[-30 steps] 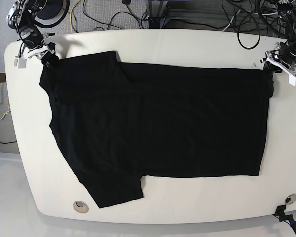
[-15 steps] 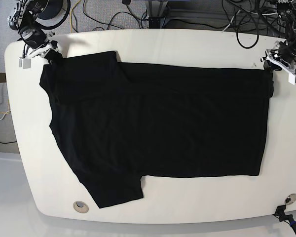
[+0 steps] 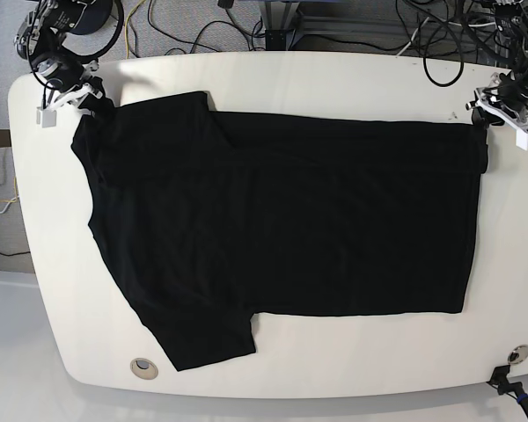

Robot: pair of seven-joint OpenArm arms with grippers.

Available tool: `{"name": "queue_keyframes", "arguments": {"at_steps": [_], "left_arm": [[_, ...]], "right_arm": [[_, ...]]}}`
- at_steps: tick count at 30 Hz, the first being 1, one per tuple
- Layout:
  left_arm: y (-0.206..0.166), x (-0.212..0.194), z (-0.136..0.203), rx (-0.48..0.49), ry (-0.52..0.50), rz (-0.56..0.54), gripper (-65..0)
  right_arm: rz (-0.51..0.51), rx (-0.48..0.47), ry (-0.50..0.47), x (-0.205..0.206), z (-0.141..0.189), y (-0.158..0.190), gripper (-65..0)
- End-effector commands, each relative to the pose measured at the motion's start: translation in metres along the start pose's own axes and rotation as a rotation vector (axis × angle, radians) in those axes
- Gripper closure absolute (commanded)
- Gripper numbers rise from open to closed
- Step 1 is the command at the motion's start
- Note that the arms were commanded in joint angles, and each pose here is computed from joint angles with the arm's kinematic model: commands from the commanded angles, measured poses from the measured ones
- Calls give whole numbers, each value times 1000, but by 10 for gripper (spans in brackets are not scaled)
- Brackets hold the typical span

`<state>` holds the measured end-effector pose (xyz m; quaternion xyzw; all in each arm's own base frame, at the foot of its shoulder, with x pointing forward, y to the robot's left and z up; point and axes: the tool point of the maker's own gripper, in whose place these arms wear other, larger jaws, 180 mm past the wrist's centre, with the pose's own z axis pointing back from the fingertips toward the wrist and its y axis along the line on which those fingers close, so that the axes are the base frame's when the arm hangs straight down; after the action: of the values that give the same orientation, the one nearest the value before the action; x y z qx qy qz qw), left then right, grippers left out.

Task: Fold the T-shirt properly
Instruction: 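Open both grippers and reposition them along the shoulder edge, then drag the sleeve corner outward with the right gripper to flatten the shirt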

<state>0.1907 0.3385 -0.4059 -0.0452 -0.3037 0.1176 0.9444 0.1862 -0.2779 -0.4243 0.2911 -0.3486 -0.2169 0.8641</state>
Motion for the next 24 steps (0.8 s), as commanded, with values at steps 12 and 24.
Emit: {"name": "queue_keyframes", "arguments": {"at_steps": [12, 24], "left_arm": [[1, 11, 2, 2, -32, -6, -230], [-3, 20, 1, -20, -63, 8, -226]], "right_arm": [[27, 17, -59, 33, 4, 3, 0], [71, 2, -165, 63, 19, 9, 0]]}}
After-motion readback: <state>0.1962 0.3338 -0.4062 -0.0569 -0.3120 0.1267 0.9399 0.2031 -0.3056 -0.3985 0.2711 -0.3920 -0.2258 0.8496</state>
